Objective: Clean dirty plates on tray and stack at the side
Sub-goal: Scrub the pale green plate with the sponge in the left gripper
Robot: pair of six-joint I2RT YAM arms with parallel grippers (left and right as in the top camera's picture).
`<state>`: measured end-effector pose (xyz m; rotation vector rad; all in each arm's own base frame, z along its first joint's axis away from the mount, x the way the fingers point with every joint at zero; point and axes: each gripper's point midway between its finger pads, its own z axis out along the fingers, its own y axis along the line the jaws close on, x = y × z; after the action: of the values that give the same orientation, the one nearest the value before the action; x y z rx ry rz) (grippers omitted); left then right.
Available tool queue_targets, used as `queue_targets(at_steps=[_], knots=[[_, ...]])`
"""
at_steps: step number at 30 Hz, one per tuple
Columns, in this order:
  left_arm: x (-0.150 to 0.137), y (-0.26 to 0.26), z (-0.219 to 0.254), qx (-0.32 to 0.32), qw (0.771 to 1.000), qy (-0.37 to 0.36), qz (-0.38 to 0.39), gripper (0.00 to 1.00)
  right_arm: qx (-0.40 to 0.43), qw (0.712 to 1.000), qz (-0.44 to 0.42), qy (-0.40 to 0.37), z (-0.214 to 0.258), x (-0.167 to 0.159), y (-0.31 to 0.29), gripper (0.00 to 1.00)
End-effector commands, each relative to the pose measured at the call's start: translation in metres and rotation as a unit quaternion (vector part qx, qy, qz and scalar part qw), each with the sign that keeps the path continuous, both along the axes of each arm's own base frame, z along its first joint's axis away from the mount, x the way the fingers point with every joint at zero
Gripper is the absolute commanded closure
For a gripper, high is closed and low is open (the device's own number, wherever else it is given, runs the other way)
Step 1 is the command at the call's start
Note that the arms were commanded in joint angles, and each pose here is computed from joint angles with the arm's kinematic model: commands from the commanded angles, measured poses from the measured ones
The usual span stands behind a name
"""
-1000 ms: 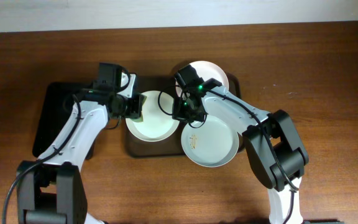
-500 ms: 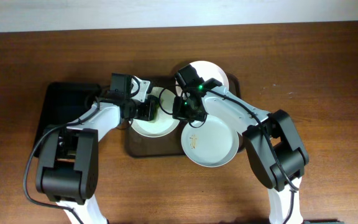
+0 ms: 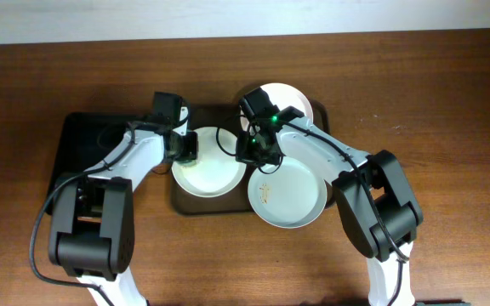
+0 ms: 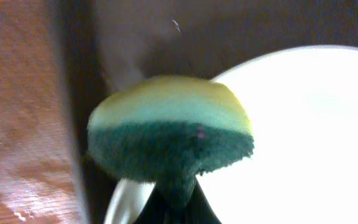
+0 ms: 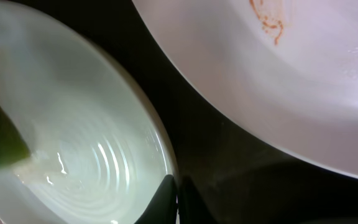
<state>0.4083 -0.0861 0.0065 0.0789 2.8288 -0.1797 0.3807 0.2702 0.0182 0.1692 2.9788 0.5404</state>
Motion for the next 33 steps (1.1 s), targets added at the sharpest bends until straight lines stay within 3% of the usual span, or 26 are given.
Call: queue_targets(at_steps=[1,4,7,8,10,12,14,16,18,22,26,31,33], knots=[[-0.035,-0.051,-0.005,-0.136,0.986,0.089,-0.041,1.0,-0.004,1.0,-0.001,0.0,-0.003,0.0,0.002,0.96],[-0.033,-0.062,-0.005,-0.132,0.987,0.081,-0.051,0.99,-0.004,1.0,-0.001,0.0,-0.003,0.0,0.002,0.96],[0.002,-0.045,-0.005,-0.055,0.998,0.003,-0.018,0.99,-0.004,1.0,-0.001,0.0,-0.003,0.0,0.002,0.96],[0.019,-0.021,-0.004,0.015,0.999,-0.035,0.01,0.99,-0.005,1.0,-0.001,0.001,-0.003,0.0,0.001,0.96],[0.023,0.011,-0.002,0.093,0.992,-0.05,0.064,0.99,-0.005,1.0,-0.001,0.002,-0.003,0.0,0.001,0.96],[0.009,0.014,-0.005,0.103,0.993,-0.016,0.06,0.99,-0.003,1.0,0.0,0.002,-0.003,0.0,0.002,0.96],[-0.03,0.0,-0.001,0.07,0.993,0.085,0.035,1.0,-0.003,1.0,0.0,0.002,-0.003,0.0,0.002,0.96],[-0.054,-0.036,0.003,-0.028,0.989,0.143,-0.01,0.99,-0.001,1.0,0.0,0.003,-0.003,-0.001,0.002,0.96],[-0.04,-0.058,0.008,-0.087,0.989,0.118,-0.024,0.99,-0.002,1.0,0.0,0.003,-0.003,-0.001,0.002,0.96],[0.006,-0.071,0.012,-0.113,0.993,0.023,-0.036,0.99,-0.002,1.0,0.0,0.003,-0.003,-0.001,0.002,0.96],[0.018,-0.022,-0.009,0.026,1.0,0.002,0.012,0.99,-0.002,1.0,0.004,0.002,-0.003,-0.001,0.002,0.96],[-0.021,0.019,-0.013,0.135,0.987,0.079,0.028,1.0,-0.002,1.0,0.004,0.002,-0.003,-0.001,0.002,0.96],[-0.022,0.031,0.002,0.174,0.98,0.089,0.032,0.99,-0.001,1.0,0.004,0.002,-0.003,-0.001,0.003,0.96]])
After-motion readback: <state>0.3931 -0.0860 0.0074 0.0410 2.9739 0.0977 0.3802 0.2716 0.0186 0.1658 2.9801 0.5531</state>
